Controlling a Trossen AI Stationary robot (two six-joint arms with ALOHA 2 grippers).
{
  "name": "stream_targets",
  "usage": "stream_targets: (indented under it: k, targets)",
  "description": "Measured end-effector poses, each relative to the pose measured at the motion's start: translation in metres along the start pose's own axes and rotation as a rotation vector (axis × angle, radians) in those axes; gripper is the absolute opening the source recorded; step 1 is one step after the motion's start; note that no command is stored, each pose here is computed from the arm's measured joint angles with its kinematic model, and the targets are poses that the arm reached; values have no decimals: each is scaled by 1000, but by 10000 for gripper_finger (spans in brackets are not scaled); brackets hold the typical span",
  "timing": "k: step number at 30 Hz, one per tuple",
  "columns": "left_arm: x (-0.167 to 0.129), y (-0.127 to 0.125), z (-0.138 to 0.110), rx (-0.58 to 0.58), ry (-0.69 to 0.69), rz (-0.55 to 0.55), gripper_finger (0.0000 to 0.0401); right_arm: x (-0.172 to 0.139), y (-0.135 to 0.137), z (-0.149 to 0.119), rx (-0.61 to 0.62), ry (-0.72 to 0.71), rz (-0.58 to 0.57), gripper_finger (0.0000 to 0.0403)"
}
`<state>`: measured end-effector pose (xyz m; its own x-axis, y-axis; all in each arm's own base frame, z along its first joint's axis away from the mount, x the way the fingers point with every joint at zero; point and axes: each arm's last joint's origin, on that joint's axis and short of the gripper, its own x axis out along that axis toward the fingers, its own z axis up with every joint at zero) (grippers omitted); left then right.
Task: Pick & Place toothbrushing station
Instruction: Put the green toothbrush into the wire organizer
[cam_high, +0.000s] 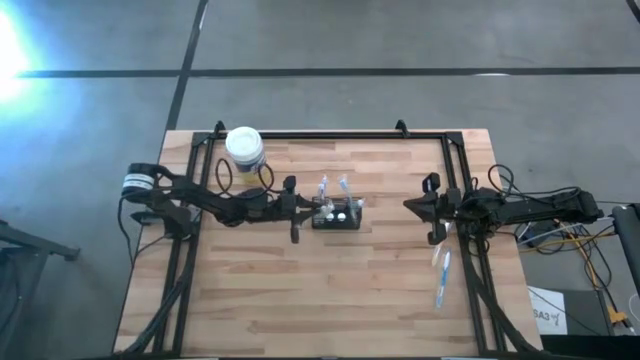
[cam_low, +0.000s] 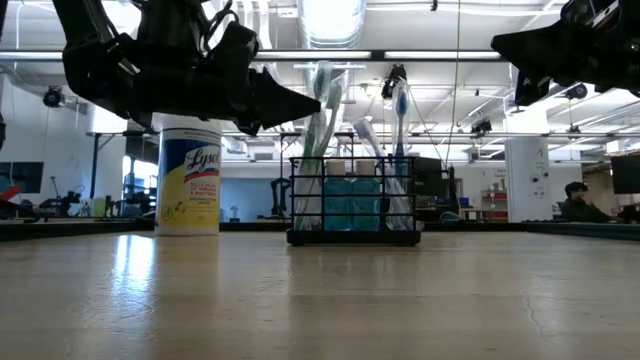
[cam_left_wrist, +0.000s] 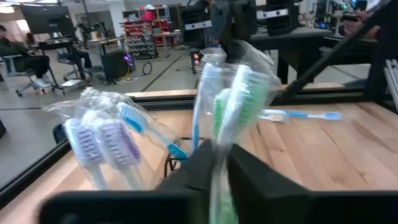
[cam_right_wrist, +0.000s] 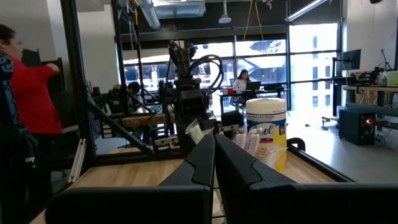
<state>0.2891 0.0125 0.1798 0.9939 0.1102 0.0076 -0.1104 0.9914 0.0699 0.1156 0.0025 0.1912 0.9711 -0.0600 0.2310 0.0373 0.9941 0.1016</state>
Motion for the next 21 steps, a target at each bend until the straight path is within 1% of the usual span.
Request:
stream_targets:
  k: [1,3,7,11,17,21]
  targets:
    - [0,0,0,2,3,-5,26,0,0,0,0,0,0,11]
    - [0,0,-1,0,9,-5,14,0,0,0,0,0,0,11]
    - [0,0,-3,4,28,-6,18,0,0,0,0,-1,0,11]
    - [0,1,-7,13,68,5,7,0,0,0,0,-1,0,11]
    - [0,1,-8,21,85,14,10,0,0,0,1,-1,0,11]
    - [0,1,-8,0,88,16,13,0,0,0,5,-1,0,11]
